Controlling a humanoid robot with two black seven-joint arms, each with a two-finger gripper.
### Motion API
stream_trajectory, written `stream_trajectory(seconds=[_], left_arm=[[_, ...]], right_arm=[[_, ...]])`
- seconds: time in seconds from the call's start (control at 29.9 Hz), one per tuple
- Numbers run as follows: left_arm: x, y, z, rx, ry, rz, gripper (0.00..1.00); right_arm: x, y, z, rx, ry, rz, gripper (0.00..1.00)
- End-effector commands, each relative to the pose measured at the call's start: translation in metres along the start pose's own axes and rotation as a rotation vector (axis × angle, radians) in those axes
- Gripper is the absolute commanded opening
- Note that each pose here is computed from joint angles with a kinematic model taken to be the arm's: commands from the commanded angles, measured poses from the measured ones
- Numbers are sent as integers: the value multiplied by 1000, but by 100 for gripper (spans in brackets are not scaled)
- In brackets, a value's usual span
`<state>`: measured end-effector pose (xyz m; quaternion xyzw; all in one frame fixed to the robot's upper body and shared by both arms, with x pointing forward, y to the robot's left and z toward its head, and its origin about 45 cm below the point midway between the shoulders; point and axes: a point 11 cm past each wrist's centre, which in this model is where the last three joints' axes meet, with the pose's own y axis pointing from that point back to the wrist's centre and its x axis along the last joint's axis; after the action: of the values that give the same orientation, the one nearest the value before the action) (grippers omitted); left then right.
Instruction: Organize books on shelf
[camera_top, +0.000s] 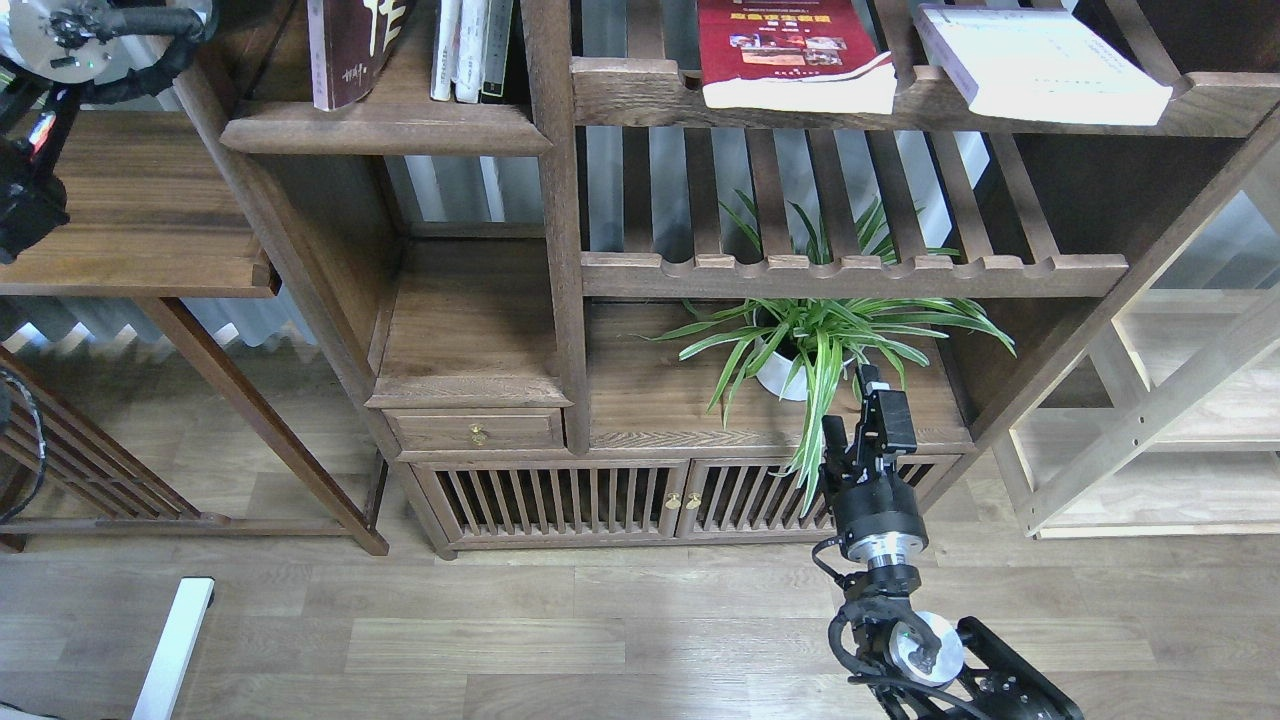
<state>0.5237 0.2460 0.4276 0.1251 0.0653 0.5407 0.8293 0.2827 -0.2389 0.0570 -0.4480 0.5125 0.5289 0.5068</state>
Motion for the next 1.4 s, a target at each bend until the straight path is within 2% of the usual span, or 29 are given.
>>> stream_trajectory(seconds=[0.0, 0.27, 0.4, 0.57, 0.8, 1.1, 1.37], left_arm=[[-2, 1, 7, -13, -5, -3, 9], [-4, 0, 9, -15, -8, -2, 20], [-6, -1, 8, -12, -7, 1, 36], [-4, -1, 7, -11, 1, 12, 48], [-11, -5, 10, -21, 23, 4, 52], [-41, -12, 27, -70, 59, -68, 54], [-37, -4, 47, -125, 90, -71, 55]], right_arm=[[0, 0, 0, -1, 0, 1, 99], [0, 0, 0, 0, -1, -1, 99], [0, 0, 0, 1, -1, -1, 99], [0, 0, 0, 1, -1, -1, 99], [0, 0, 0, 1, -1, -1, 99], [0, 0, 0, 3, -1, -1, 99], [2, 3, 0, 2, 1, 7, 99]])
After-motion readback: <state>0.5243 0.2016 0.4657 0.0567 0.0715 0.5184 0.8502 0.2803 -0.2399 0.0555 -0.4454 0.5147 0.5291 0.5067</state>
